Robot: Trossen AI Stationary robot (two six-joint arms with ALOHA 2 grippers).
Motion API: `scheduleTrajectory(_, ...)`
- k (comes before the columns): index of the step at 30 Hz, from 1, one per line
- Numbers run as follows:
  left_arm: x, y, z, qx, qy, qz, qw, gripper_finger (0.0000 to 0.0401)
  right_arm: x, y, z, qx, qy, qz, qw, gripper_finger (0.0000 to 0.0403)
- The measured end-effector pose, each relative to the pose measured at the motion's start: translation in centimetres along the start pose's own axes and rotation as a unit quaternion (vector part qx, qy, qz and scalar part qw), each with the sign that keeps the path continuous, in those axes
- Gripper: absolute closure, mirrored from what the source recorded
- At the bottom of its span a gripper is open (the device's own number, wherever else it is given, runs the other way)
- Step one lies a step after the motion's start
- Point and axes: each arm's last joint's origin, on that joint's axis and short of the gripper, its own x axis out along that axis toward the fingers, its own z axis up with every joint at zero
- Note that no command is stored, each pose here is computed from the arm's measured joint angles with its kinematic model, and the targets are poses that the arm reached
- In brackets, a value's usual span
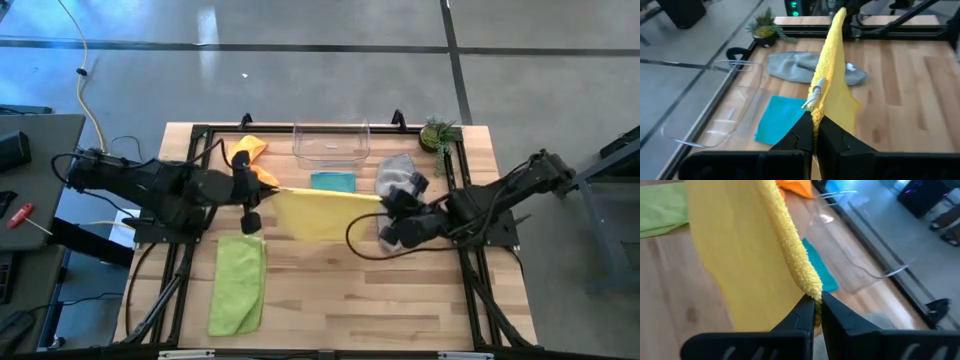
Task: Fold microfiber towels
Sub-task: Fold the yellow microfiber towel on the table
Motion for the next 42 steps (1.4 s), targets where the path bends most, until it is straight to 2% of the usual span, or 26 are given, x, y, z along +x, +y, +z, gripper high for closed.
scheduleTrajectory(2,0.4,-0.5,-0.5,0.004,-0.006,-0.006,1.0,0.0401,-0.3,0.1,-0.1,0.0,-0.004,0.002,1.0,0.0395)
scheduleTrajectory(5,1.0,-2.6,-2.3,0.017,-0.015,-0.03,0.999,0.0401,-0.8,1.5,-0.8,-0.008,-0.006,0.016,1.0,0.0395)
scheduleTrajectory(11,1.7,-7.8,-7.8,0.031,-0.045,-0.065,0.996,0.0401,-1.2,7.2,-4.2,-0.036,0.015,0.049,0.998,0.0395)
scheduleTrajectory(14,1.5,-10.1,-10.0,0.012,-0.064,-0.094,0.993,0.0401,-1.0,10.4,-6.3,-0.042,0.033,0.075,0.996,0.0395)
scheduleTrajectory(20,1.5,-14.5,-13.6,0.025,-0.048,-0.137,0.989,0.0401,-0.3,15.7,-9.8,-0.046,0.061,0.143,0.987,0.0395)
scheduleTrajectory(23,1.9,-16.9,-15.5,0.04,-0.036,-0.157,0.986,0.0401,0.2,17.5,-11.0,-0.046,0.074,0.17,0.982,0.0395)
scheduleTrajectory(28,2.7,-19.8,-18.2,0.036,-0.026,-0.177,0.983,0.0401,1.0,18.7,-12.4,-0.051,0.106,0.18,0.977,0.0395)
scheduleTrajectory(32,3.2,-20.9,-19.4,0.015,-0.009,-0.204,0.979,0.0399,1.3,19.2,-12.9,-0.051,0.126,0.193,0.972,0.0395)
scheduleTrajectory(35,3.3,-21.2,-19.6,0.011,0.007,-0.229,0.973,0.0385,1.2,19.6,-13.0,-0.047,0.143,0.221,0.964,0.0377)
scheduleTrajectory(42,2.3,-21.5,-17.8,0.024,0.033,-0.256,0.966,0.031,0.3,19.3,-12.1,-0.018,0.158,0.255,0.954,0.0268)
